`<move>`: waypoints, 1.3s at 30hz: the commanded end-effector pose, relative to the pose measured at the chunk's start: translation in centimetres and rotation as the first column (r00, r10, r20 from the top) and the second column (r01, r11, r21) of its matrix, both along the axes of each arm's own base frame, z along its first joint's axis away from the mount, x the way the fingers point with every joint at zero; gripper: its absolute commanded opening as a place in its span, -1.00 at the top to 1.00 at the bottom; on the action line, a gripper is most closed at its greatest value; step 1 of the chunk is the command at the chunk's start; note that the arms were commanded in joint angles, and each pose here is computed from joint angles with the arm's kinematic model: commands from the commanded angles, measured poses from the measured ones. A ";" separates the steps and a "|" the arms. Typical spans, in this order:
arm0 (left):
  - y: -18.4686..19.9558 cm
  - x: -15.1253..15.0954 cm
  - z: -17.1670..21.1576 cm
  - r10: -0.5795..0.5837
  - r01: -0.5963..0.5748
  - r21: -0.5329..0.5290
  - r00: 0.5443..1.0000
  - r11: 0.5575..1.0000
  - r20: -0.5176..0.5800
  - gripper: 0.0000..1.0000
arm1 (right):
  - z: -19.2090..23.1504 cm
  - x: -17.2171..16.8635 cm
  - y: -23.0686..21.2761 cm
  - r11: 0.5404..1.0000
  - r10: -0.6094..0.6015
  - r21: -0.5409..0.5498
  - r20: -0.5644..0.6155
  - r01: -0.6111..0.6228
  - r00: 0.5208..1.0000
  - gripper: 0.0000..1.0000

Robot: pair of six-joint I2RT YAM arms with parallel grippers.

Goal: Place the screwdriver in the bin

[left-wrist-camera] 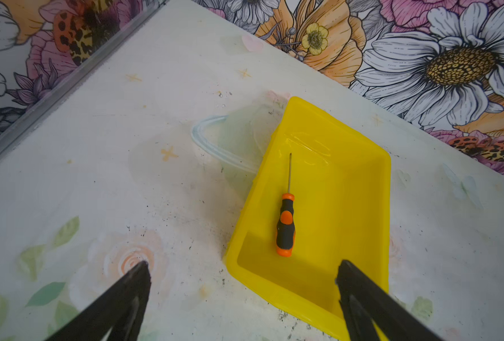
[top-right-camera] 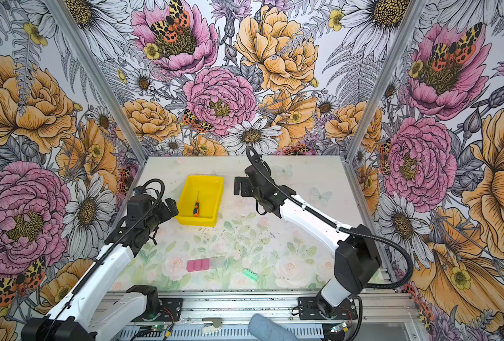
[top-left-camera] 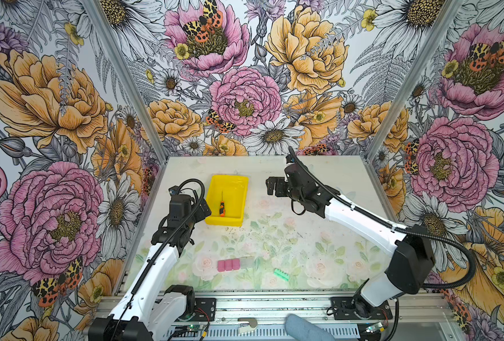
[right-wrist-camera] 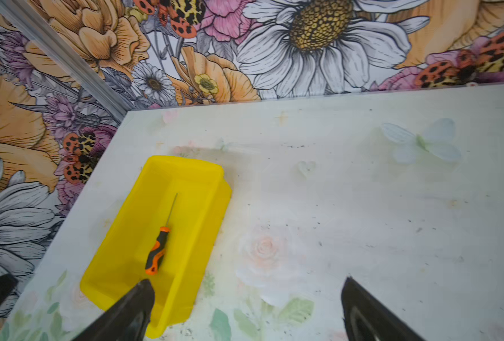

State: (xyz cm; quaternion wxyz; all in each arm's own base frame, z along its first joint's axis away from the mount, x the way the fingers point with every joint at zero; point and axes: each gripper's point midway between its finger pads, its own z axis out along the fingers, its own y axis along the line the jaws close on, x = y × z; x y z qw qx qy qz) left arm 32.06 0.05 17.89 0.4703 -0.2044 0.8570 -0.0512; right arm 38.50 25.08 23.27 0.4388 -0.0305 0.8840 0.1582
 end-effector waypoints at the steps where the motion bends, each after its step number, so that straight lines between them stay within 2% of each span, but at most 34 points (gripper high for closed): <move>1: 1.5 1.2 1.3 0.009 -0.024 0.126 0.993 0.992 0.119 -0.97 | 0.0 -0.2 -7.2 0.974 -0.180 -0.127 0.075 0.188 0.981 -0.99; 5: 2.2 1.6 1.1 0.001 -0.033 0.188 0.986 0.982 0.167 -0.97 | 0.0 -1.0 -15.0 0.911 -0.367 -0.149 0.135 0.385 0.920 -0.99; 9: 3.1 1.8 0.2 0.017 -0.049 0.232 0.990 0.971 0.137 -0.97 | -1.9 -1.8 -20.6 0.854 -0.473 -0.163 0.150 0.493 0.868 -0.99; 13: 3.9 1.5 -0.6 0.042 -0.070 0.253 0.993 0.965 0.114 -0.97 | -3.6 -2.9 -24.7 0.759 -0.562 -0.251 0.215 0.601 0.799 -0.99; 14: 3.9 1.5 -0.8 0.041 -0.069 0.256 0.993 0.964 0.114 -0.97 | -4.0 -2.9 -25.2 0.754 -0.558 -0.267 0.221 0.600 0.800 -0.99; 16: 3.8 1.6 -1.1 0.026 -0.057 0.262 0.992 0.963 0.120 -0.97 | -5.2 -2.5 -25.8 0.773 -0.519 -0.306 0.198 0.556 0.831 -0.99; 18: 3.7 1.9 -1.4 0.005 -0.042 0.265 0.990 0.963 0.138 -0.97 | -6.3 -2.1 -26.7 0.775 -0.513 -0.325 0.177 0.542 0.840 -0.99; 21: 3.8 2.2 -1.8 -0.019 -0.038 0.303 0.983 0.952 0.183 -0.97 | -7.7 -1.2 -27.8 0.791 -0.510 -0.290 0.173 0.538 0.843 -0.99; 24: 4.1 2.7 -1.9 -0.019 -0.048 0.321 0.979 0.946 0.202 -0.97 | -8.4 -0.1 -28.5 0.796 -0.487 -0.294 0.209 0.530 0.848 -0.99; 27: 4.4 3.5 -2.9 -0.019 -0.038 0.327 0.985 0.944 0.172 -0.97 | -8.7 1.1 -29.5 0.791 -0.485 -0.279 0.257 0.545 0.836 -0.99; 29: 4.4 4.2 -3.2 -0.021 -0.037 0.327 0.985 0.944 0.173 -0.97 | -9.1 1.6 -29.4 0.818 -0.448 -0.250 0.289 0.518 0.846 -0.99; 32: 4.4 5.2 -3.5 -0.025 -0.044 0.330 0.979 0.943 0.201 -0.97 | -9.7 2.2 -29.6 0.830 -0.426 -0.241 0.308 0.503 0.851 -0.99; 36: 3.8 6.6 -3.2 -0.070 -0.020 0.338 0.965 0.941 0.253 -0.97 | -10.6 2.4 -29.1 0.855 -0.388 -0.225 0.322 0.468 0.864 -0.99; 39: 2.6 8.0 -2.9 -0.147 0.046 0.341 0.949 0.939 0.277 -0.97 | -11.5 2.4 -29.0 0.858 -0.380 -0.223 0.330 0.462 0.864 -0.99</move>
